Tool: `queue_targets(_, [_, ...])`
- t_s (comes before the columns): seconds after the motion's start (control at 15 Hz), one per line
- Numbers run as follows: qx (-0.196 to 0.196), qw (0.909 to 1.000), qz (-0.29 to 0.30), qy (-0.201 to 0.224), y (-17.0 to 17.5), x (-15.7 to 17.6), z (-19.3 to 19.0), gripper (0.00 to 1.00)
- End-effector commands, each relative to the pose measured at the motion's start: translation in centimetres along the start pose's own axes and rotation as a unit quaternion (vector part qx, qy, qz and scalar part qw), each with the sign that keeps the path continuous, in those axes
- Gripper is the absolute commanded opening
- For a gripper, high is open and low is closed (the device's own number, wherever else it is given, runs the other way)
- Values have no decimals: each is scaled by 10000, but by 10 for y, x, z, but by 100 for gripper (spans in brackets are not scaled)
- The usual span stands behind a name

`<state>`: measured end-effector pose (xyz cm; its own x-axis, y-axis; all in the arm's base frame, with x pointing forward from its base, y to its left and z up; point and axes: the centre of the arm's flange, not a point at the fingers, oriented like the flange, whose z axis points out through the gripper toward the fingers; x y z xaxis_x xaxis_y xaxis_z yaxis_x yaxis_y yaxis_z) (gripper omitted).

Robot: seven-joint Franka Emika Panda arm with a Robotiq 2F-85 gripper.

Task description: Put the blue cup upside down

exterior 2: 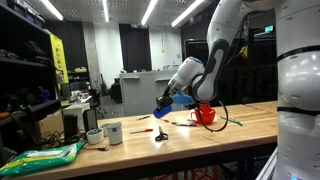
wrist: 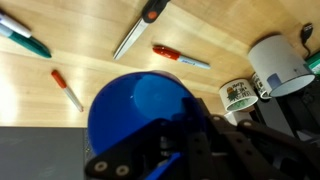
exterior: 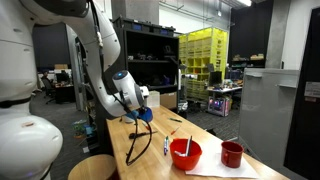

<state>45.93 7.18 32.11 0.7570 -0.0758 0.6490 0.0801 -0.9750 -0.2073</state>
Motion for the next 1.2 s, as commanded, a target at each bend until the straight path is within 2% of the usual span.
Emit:
queue_targets(0.0, [94, 9994, 241, 220, 18, -48, 9, 1])
queue_targets(0.27, [347, 9942, 526, 868, 26, -39, -1, 1])
queue_targets(0.47, [564, 9882, 874, 1123, 20, -21, -18, 1])
queue_targets(0.8, [835, 9785, 1536, 1090, 13, -4, -45, 1])
queue_targets(1.13, [818, 9716, 2086, 757, 41, -24, -43, 1])
